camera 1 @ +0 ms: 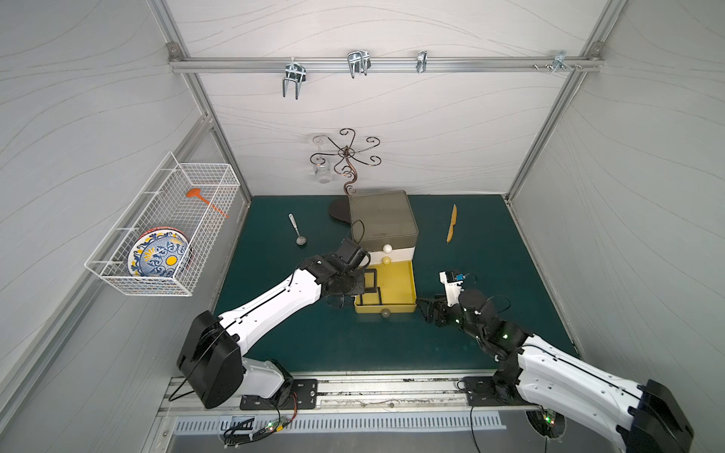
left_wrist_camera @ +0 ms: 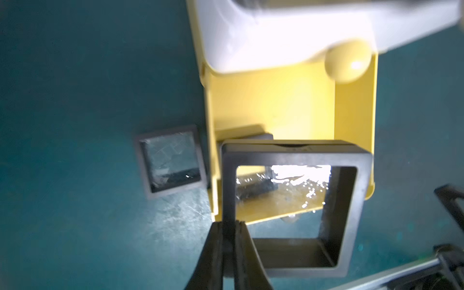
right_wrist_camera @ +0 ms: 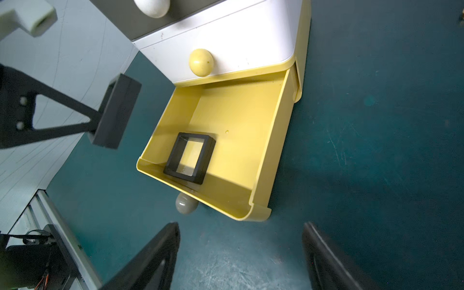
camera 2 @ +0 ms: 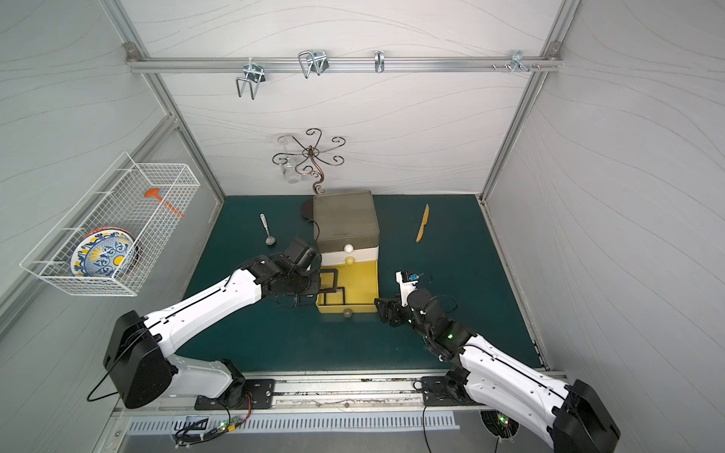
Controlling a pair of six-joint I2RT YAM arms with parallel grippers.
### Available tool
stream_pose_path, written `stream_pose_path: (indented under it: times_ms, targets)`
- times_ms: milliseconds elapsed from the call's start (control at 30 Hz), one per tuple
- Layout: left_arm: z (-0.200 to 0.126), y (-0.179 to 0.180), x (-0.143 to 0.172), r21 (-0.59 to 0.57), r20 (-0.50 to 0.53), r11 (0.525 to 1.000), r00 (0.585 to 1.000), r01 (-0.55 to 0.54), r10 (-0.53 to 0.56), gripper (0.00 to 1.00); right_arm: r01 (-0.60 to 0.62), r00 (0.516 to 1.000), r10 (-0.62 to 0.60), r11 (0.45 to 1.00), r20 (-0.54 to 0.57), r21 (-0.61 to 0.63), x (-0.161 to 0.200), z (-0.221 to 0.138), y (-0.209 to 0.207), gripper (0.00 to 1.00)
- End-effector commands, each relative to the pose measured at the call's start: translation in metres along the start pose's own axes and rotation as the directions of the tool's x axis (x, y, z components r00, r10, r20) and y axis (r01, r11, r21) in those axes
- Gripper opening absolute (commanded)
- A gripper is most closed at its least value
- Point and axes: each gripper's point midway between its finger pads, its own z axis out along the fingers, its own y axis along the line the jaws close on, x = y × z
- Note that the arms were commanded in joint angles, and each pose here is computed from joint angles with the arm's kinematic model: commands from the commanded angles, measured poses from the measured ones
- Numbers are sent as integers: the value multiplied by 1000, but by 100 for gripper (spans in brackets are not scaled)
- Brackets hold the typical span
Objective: Place the brooch boxes into the drawer by color
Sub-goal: Place the brooch box in the drawer, then pick up the brooch box from the center of the board.
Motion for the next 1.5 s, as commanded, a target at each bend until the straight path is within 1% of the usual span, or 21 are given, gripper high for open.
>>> stream_pose_path:
  times_ms: [0,400,533,733,800,900,1000,1133,1233,1367,1400,1467]
  targets:
    - [8,-16,-1,20,20,1000,1000,9,-10,0,-17,1000,17,1000,-7,26,4,-2,-7,82]
    - [49,-51,-9,36,40,999,999,4,-5,0,-14,1000,15,999,-15,38,12,-10,-13,82]
    - [63,-63,-7,38,21,999,1000,-8,7,0,-15,1000,16,999,-14,42,14,-12,-15,82]
    - [69,-78,-3,60,11,998,1000,-27,27,0,-14,1000,15,999,-19,50,16,-11,-17,82]
    - [70,-81,-1,62,6,997,999,-35,35,7,-14,1000,15,999,-23,52,18,-10,-18,82]
    - [68,-83,0,65,8,997,999,-42,41,13,-13,1000,14,999,-21,48,16,-9,-17,82]
    - [62,-81,-3,59,22,997,999,-44,42,28,-13,1000,14,999,-22,47,16,-8,-16,82]
    - [51,-79,-9,54,53,997,998,-48,45,40,-10,1000,11,999,-24,41,16,-6,-15,82]
    - [42,-77,-13,42,67,998,997,-52,49,41,-6,1000,7,999,-25,31,15,-5,-12,82]
    - [18,-55,-21,-34,114,998,992,-57,61,41,6,1000,-6,1000,-24,17,13,-5,-9,82]
    - [12,-47,-21,-39,110,998,993,-46,50,41,9,1000,-9,1000,-25,17,13,-6,-9,82]
    - [4,-30,-20,-14,89,1000,996,10,-9,41,13,1000,-13,1000,-24,15,13,-6,-9,82]
